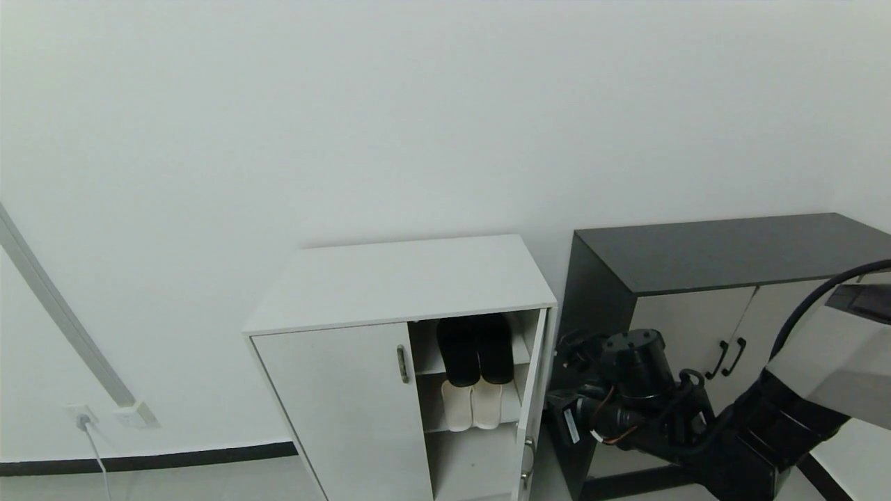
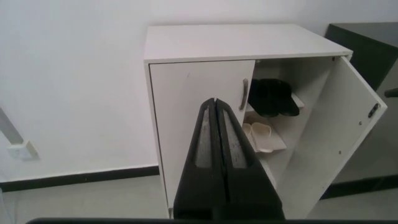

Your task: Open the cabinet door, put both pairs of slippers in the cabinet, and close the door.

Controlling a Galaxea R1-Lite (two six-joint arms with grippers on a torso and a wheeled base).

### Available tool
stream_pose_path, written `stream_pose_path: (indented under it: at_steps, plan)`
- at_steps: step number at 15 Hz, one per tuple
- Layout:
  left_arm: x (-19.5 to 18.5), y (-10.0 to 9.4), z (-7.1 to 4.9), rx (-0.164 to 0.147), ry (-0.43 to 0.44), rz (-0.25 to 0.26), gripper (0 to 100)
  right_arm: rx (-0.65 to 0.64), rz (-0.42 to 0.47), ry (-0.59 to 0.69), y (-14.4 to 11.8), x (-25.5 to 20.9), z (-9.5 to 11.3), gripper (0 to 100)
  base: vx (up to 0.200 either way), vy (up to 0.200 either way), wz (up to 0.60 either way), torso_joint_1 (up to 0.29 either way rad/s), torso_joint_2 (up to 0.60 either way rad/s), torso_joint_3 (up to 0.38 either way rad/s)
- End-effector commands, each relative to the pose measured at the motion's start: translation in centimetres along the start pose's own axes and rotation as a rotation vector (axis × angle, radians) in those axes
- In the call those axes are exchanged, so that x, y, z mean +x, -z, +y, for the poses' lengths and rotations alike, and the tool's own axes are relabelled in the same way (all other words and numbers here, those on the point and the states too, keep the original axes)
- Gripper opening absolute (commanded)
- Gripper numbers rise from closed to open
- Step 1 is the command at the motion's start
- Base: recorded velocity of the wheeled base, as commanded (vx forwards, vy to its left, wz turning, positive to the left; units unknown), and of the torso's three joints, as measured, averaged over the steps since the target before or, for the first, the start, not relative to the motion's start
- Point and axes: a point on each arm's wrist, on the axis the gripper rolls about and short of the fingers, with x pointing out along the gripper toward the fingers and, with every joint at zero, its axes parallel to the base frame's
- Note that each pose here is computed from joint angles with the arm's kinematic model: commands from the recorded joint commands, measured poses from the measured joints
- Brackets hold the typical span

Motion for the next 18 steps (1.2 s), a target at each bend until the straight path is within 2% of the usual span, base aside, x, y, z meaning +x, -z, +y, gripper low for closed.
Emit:
stream_pose_path:
  at_steps: [1, 6, 11, 18]
  plan:
    - [0.0, 0.0, 0.0, 0.0, -0.001, -0.001, 0, -0.001, 0.029, -0.003, 0.8, 1.4, 0.1, 0, 0.0, 0.0, 0.0, 0.0, 0.0, 0.0]
    - [0.0, 0.0, 0.0, -0.005, -0.005, -0.001, 0, 0.012, -0.031, -0.003, -0.7, 4.6, 0.2, 0, 0.0, 0.0, 0.0, 0.0, 0.0, 0.0]
    - [0.0, 0.0, 0.0, -0.005, -0.005, 0.001, 0, 0.027, -0.097, 0.017, -2.3, 7.1, -0.7, 0, 0.0, 0.0, 0.0, 0.0, 0.0, 0.0]
    - [0.0, 0.0, 0.0, -0.005, -0.005, -0.001, 0, 0.03, -0.152, 0.018, -3.2, 9.9, -0.7, 0, 0.0, 0.0, 0.0, 0.0, 0.0, 0.0]
